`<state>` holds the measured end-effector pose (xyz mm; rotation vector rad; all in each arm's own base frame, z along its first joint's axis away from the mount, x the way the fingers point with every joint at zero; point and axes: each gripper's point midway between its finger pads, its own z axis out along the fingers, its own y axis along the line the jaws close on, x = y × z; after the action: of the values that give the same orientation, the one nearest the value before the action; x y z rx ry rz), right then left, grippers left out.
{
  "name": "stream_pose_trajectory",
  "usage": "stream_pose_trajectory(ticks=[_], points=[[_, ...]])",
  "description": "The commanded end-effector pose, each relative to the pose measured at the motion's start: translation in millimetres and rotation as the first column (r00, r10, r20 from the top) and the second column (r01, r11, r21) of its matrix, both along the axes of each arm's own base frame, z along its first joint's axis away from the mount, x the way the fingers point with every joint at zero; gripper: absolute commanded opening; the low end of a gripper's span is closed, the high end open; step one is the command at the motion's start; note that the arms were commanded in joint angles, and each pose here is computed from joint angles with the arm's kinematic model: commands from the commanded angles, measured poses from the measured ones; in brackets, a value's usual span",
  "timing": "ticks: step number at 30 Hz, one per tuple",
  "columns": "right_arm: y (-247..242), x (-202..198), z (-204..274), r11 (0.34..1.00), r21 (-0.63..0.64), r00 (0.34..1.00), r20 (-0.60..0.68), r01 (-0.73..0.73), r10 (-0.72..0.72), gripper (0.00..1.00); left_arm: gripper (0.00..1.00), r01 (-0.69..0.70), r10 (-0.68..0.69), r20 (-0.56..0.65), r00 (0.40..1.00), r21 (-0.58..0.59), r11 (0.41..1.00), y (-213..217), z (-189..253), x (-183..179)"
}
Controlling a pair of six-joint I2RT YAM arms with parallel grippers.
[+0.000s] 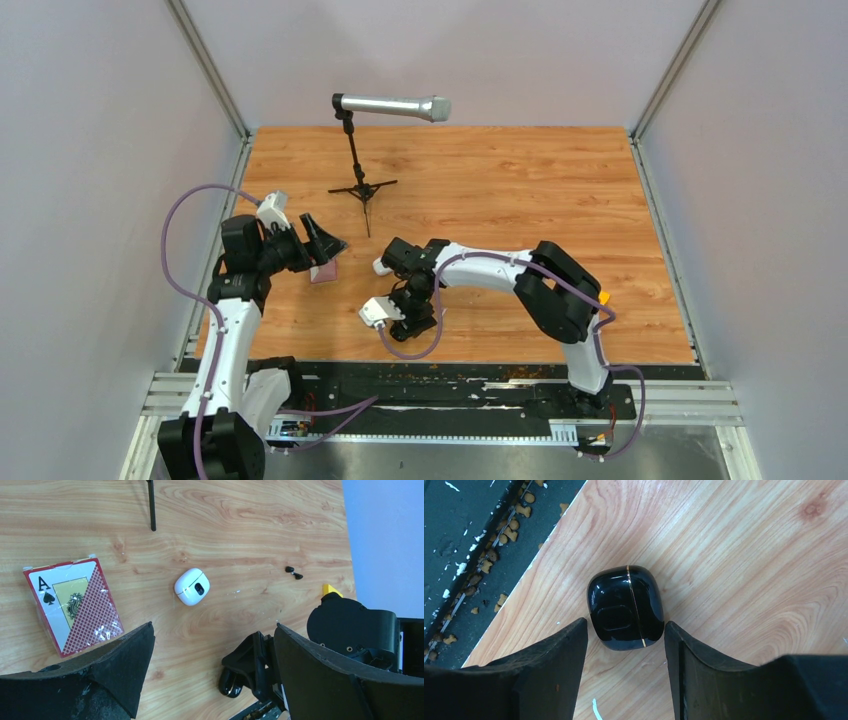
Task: Insert the wireless bluetooth earbuds into the charging case
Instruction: Pick up the charging case at the center of the board.
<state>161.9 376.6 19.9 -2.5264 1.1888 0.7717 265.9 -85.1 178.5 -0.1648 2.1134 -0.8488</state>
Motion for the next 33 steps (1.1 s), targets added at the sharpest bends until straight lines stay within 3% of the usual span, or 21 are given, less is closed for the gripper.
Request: stream_pose_trajectory(ticks=[1,4,12,20,27,33], points=[[-3.0,-5.4,-3.1,0.999,0.009,0.998,-0.028,0.053,-0.052,0.58,0.95,0.009,-0.009,0.038,0.999,0.0,1.0,0.7,8.4,4.2],[0.8,-2.3,-4.0,0.997,0.034,0.998,-0.016,0.064,-0.064,0.54,0.95,0.012,-0.012,0.034,0.999,0.003,1.0,0.7,7.0,4.0],[8.9,5.2,7.0,0.993,0.073,0.995,0.006,0.097,-0.098,0.23,0.94,0.039,-0.039,0.026,0.999,0.007,0.999,-1.4,2.8,4.0],[-23.3,50.1,63.5,0.952,0.133,0.953,0.092,0.276,-0.289,0.21,0.91,0.173,-0.175,0.077,0.982,0.028,0.984,-30.3,10.0,2.5],[-72.3,112.4,142.8,0.764,0.301,0.762,0.155,0.57,-0.629,0.24,0.89,0.383,-0.364,0.235,0.901,-0.04,0.923,-88.0,67.9,-0.1],[-93.0,140.9,244.2,0.561,0.56,0.593,0.147,0.61,-0.792,0.25,0.85,0.584,-0.5,0.432,0.75,-0.078,0.808,-152.1,144.0,-6.2]])
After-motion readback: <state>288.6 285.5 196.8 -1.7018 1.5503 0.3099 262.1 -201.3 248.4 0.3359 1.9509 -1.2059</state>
